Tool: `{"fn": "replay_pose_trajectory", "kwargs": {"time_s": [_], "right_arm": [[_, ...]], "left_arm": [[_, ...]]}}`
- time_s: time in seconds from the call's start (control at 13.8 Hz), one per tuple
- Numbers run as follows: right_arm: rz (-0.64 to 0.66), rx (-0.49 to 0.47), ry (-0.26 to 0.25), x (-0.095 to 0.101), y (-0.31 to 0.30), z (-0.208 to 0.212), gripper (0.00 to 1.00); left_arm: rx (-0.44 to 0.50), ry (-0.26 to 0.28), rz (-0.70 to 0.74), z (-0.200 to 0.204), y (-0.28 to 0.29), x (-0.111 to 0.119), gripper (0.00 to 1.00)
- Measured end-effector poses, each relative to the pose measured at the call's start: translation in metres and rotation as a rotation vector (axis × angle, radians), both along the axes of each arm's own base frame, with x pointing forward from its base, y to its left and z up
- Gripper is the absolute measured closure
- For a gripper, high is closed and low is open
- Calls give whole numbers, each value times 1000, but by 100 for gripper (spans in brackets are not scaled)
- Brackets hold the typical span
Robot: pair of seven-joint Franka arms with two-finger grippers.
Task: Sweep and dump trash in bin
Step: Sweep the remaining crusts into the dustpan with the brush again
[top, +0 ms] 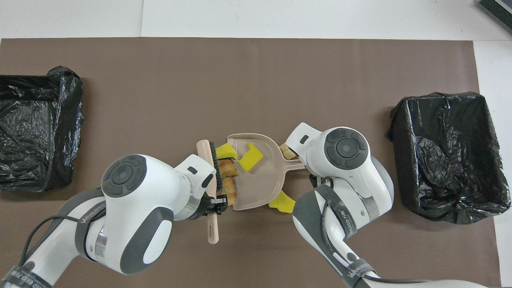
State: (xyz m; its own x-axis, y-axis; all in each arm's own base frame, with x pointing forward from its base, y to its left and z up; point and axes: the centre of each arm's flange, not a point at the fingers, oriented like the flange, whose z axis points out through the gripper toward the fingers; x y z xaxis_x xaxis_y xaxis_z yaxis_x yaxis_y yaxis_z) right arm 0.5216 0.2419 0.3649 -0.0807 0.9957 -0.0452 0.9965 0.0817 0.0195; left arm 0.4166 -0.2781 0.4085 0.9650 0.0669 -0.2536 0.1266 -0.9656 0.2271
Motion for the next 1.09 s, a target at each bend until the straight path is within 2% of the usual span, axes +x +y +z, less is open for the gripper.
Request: {"fn": "replay_pose_trajectory", "kwargs": {"time_s": [0.22, 0.58, 0.8, 1.09], "right_arm": [[-3, 1, -1, 0, 1, 0, 67], [-4, 1, -2, -1, 2, 0, 67], [-4, 2, -3, -1, 2, 0, 67], [-12, 2, -3, 0, 1, 0, 67]], "left_arm": [[3, 0, -4, -19, 19, 10, 74], [31, 23, -28, -53, 15, 5, 74], [42, 24, -57, -55, -17, -15, 74], [52, 10, -79, -48, -73, -53, 74]]}}
